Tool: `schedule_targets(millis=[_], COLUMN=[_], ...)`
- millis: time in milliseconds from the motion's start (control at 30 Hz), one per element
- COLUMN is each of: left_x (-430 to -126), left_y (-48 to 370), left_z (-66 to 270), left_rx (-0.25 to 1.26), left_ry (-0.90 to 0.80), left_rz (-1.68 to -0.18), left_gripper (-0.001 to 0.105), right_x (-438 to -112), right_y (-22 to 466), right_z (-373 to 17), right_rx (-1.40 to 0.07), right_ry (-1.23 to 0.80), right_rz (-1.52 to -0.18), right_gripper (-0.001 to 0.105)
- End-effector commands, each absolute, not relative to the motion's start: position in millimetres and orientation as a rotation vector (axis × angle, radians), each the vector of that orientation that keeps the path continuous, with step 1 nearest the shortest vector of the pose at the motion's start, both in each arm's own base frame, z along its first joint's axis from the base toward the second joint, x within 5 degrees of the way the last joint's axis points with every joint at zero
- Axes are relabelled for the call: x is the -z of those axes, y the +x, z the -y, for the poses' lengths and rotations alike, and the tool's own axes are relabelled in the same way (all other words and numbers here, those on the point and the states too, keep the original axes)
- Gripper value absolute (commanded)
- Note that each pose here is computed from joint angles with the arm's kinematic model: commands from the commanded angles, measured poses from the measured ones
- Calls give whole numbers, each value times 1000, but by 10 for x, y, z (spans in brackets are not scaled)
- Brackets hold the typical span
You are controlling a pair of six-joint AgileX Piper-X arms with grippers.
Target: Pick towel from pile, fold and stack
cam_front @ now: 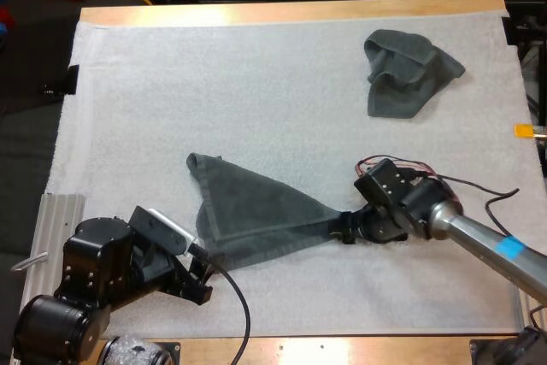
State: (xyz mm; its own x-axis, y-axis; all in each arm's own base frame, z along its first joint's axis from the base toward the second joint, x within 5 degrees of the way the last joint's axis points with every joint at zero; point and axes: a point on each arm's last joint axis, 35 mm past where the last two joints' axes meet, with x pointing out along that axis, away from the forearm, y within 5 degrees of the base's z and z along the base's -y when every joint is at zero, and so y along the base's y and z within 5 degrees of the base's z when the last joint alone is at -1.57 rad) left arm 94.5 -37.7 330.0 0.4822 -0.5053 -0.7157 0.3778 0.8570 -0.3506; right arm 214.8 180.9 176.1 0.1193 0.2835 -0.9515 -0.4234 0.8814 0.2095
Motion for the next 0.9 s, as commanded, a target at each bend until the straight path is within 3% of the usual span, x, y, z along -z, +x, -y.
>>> schedule_targets(millis=[0,233,433,733,867], left_x=[-3319,-3318,-3314,-3314,-3314], left_y=[942,940,936,936,936], left_z=[380,379,378,378,378], left_rx=[546,545,545,545,545], left_ry=[-161,-161,-161,-161,-161], left_rz=[-921,-923,-928,-928,-928], left_gripper=[69,69,69,69,69], right_x=[-1884,-2127,-2129,-2127,-1996], right_y=[2139,2090,2095,2172,2218], right_z=[-1783,-1740,-1737,-1800,-1840], right_rx=[-532,-564,-587,-633,-634], right_ry=[-128,-120,-173,-193,-198], right_rz=[-1318,-1225,-1202,-1120,-1150], right_gripper=[76,73,73,64,63])
